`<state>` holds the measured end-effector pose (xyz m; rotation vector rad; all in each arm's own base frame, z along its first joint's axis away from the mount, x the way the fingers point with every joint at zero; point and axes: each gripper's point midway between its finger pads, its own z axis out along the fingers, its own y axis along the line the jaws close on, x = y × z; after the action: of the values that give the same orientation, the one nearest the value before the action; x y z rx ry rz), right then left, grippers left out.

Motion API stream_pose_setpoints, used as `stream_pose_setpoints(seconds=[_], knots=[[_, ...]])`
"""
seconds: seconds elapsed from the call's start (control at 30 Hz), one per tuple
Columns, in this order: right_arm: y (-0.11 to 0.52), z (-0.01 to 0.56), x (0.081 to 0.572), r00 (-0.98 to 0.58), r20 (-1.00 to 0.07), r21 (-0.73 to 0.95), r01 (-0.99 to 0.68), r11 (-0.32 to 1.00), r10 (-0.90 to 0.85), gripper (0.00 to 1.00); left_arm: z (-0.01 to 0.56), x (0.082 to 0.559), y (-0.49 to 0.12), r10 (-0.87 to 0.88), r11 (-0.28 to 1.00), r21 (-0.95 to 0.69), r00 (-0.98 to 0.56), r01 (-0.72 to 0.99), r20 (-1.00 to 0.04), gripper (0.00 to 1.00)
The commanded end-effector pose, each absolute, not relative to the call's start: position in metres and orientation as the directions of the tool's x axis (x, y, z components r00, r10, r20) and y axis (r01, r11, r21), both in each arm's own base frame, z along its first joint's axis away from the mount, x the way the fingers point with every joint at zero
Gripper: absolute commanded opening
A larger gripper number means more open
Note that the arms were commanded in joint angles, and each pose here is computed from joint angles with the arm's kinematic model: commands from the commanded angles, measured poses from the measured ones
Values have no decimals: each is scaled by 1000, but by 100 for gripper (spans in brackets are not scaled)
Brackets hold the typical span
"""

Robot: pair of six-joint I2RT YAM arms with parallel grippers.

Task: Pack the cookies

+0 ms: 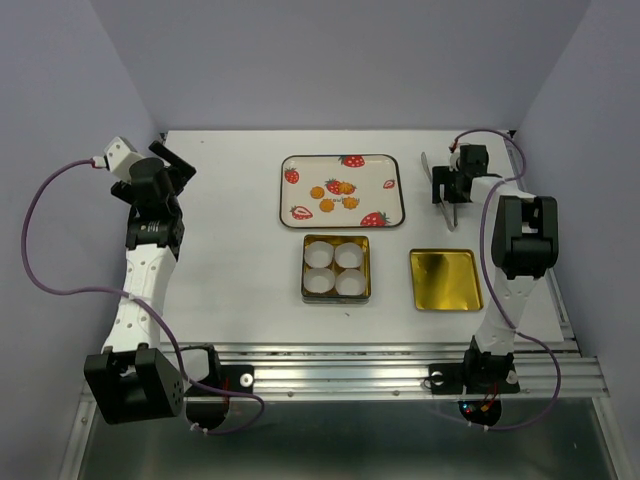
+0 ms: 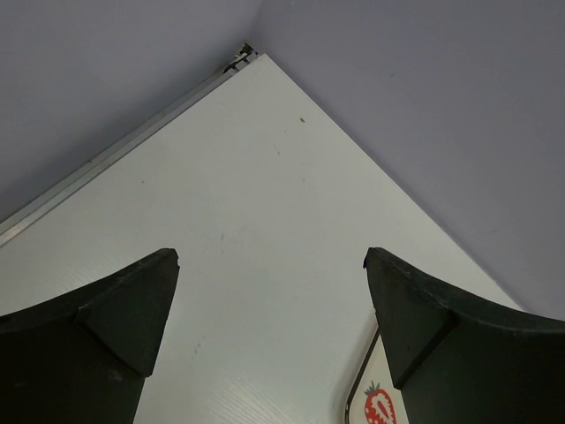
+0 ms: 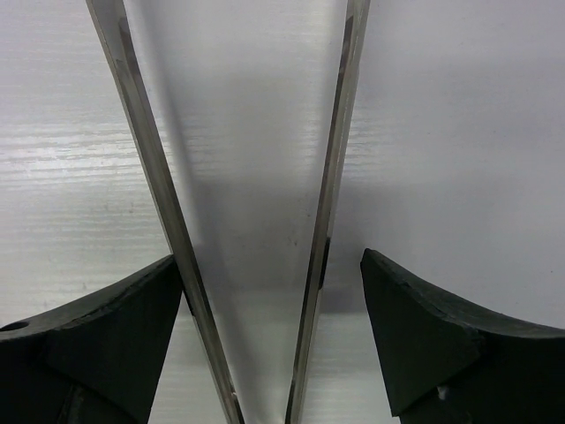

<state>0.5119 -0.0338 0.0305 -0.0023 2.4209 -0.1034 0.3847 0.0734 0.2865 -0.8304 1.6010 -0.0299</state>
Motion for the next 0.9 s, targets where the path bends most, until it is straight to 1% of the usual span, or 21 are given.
stream_pose_setpoints(seconds=[0.0, 0.07, 0.1, 0.17, 0.2, 0.27, 0.3, 0.43, 0.47, 0.57, 0.7, 0.73, 0.77, 0.87], knots=[[-28, 11, 494, -793, -609, -41, 31, 999, 0, 85, 302, 381, 77, -509, 731, -481, 84, -484, -857, 99], [-27, 8, 492, -797, -604, -31, 41, 999, 14, 82, 302, 382, 77, -509, 731, -481, 82, -485, -857, 99], [-27, 5, 492, -801, -599, -27, 40, 999, 16, 76, 302, 382, 77, -508, 732, -479, 82, -485, -858, 99], [-26, 1, 489, -806, -591, -19, 47, 999, 27, 75, 302, 382, 78, -506, 733, -477, 80, -485, -859, 99], [-24, 1, 489, -807, -590, -7, 52, 999, 37, 71, 303, 382, 77, -506, 734, -478, 82, -483, -859, 99], [-23, -1, 486, -810, -585, 2, 64, 998, 53, 68, 302, 382, 78, -504, 734, -476, 81, -485, -860, 99], [-24, -1, 483, -812, -581, -2, 69, 998, 55, 66, 302, 381, 78, -504, 733, -476, 82, -487, -860, 99], [-33, -5, 474, -823, -565, -44, 108, 993, 64, 63, 302, 379, 78, -503, 732, -476, 85, -488, -860, 99], [-36, -3, 472, -824, -564, -57, 117, 992, 64, 60, 302, 379, 78, -504, 731, -477, 84, -488, -859, 99], [-46, -1, 466, -826, -560, -108, 148, 983, 63, 44, 302, 379, 78, -508, 730, -481, 85, -486, -857, 99], [-46, 20, 472, -800, -598, -108, 141, 984, 49, 40, 302, 380, 77, -511, 729, -485, 86, -483, -855, 99], [-45, 30, 477, -785, -618, -97, 140, 985, 50, 40, 303, 380, 76, -514, 731, -488, 86, -476, -854, 99], [-44, 43, 482, -764, -643, -85, 139, 987, 52, 36, 303, 381, 75, -513, 736, -487, 83, -471, -855, 99], [-37, 71, 492, -721, -691, -48, 122, 991, 55, 34, 304, 381, 73, -516, 738, -491, 80, -463, -853, 99]])
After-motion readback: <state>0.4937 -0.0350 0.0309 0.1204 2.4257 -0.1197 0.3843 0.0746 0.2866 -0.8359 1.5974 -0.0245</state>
